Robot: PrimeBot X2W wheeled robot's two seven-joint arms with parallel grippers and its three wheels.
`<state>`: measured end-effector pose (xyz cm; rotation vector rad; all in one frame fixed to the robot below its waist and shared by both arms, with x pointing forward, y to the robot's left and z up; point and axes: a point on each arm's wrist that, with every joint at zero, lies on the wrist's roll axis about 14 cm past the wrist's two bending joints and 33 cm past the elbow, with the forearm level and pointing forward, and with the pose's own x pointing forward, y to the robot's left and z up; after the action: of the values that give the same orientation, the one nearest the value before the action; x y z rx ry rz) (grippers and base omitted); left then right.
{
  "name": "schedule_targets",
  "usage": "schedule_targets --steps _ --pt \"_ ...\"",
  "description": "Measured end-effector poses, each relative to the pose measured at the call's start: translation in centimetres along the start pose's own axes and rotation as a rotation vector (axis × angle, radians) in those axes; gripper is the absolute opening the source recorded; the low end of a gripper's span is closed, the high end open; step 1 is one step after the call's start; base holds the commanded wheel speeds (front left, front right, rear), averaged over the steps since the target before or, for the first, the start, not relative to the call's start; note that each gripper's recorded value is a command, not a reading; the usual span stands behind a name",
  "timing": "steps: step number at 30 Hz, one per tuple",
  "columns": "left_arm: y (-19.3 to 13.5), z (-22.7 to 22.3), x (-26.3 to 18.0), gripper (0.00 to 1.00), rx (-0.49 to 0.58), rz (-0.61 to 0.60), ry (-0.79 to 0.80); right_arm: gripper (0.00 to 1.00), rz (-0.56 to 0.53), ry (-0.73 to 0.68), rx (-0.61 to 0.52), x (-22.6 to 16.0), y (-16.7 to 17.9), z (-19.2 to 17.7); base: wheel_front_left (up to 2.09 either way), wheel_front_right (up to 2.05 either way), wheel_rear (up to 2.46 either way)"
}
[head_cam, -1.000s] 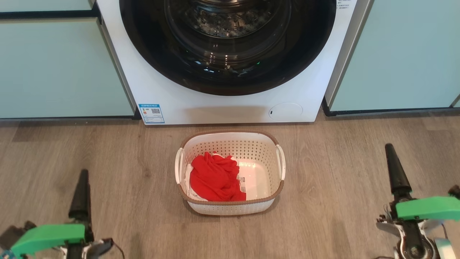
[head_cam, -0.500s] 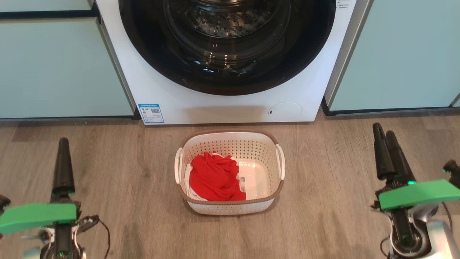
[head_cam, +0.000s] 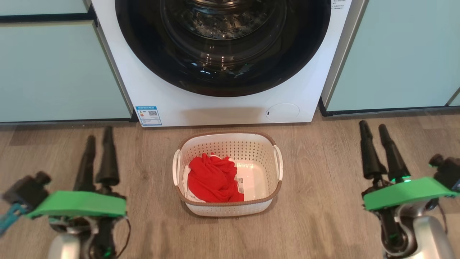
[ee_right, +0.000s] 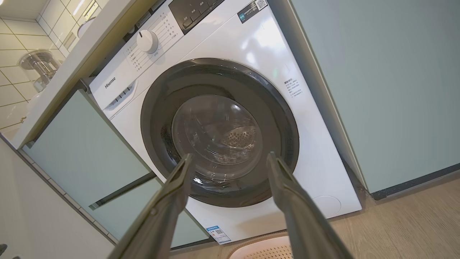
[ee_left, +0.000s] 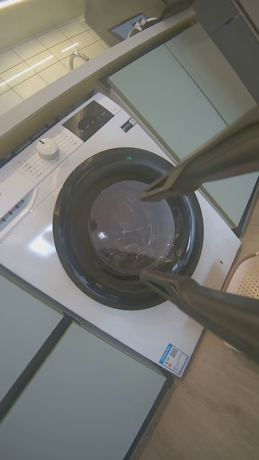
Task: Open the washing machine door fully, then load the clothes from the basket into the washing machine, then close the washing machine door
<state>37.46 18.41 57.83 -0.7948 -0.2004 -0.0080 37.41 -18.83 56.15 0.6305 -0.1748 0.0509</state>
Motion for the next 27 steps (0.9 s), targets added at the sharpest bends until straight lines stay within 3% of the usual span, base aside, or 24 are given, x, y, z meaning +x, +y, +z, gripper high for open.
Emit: schedule_targets --steps 6,19,27 --pt "-0.6 -1.7 -0.6 1.0 0.132 0.014 0.036 1.0 -0.01 0.048 0.002 -0.7 -0.2 -1.9 0.0 0.0 0.0" --pt "-1.2 -5.8 -2.4 1.0 0.464 -0.013 0.142 1.0 -0.026 0.083 -0.153 -1.4 -1.3 -3.1 0.0 0.0 0.0" --pt "-1.0 -6.6 -2.7 1.0 0.508 -0.006 0.15 1.0 -0.022 0.141 -0.193 -2.0 -1.4 -5.1 0.0 0.0 0.0"
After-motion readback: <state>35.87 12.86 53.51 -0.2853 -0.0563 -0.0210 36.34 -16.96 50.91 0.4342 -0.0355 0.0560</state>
